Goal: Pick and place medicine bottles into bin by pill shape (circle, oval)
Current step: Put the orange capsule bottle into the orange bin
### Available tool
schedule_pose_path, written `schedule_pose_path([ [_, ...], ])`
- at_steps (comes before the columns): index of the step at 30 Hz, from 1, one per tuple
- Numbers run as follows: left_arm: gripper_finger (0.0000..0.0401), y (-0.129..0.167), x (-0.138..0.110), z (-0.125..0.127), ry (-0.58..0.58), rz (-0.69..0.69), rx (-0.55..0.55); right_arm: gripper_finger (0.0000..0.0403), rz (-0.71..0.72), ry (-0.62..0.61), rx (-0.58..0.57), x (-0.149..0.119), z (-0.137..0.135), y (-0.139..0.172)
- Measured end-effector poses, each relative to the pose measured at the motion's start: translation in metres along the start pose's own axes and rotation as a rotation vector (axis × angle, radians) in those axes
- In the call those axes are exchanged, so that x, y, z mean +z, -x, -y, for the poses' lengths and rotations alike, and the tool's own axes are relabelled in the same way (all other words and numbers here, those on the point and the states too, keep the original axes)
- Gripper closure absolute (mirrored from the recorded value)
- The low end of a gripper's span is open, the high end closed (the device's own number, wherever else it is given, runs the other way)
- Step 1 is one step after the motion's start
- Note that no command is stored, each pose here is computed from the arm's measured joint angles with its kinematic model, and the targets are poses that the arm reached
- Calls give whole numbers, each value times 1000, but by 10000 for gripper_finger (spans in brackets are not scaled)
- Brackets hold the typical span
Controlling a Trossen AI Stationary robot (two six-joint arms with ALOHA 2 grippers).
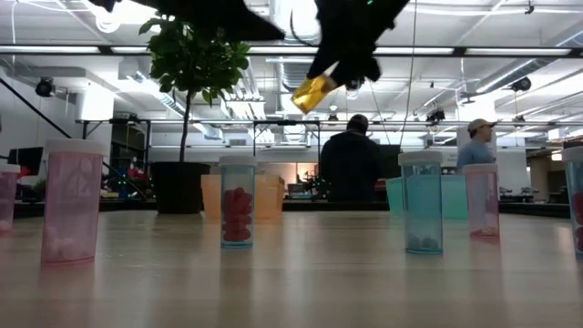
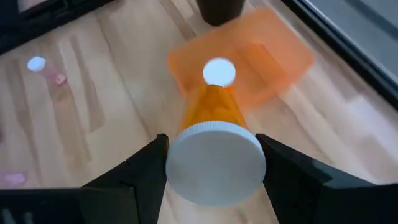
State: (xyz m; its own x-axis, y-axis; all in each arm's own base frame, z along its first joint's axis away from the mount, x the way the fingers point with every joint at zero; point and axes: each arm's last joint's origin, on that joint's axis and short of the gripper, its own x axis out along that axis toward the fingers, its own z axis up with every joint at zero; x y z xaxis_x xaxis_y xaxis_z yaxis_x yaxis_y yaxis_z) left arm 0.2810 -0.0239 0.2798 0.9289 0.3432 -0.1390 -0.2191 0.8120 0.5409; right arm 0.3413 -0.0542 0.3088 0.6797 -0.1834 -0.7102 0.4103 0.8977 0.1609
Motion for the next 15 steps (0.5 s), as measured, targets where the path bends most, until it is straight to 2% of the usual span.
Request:
schedule_pose_path([
  [6,127,-12,-30,-19,48,-101,79,183,7,64,49,29,11,-35],
  [11,127,-14,-59,-26,52,-193,114,183,22,106,65,50,19,-51],
  [15,127,-14,-72,-33,69,-226,148,183,24,112,111,62,23,-61],
])
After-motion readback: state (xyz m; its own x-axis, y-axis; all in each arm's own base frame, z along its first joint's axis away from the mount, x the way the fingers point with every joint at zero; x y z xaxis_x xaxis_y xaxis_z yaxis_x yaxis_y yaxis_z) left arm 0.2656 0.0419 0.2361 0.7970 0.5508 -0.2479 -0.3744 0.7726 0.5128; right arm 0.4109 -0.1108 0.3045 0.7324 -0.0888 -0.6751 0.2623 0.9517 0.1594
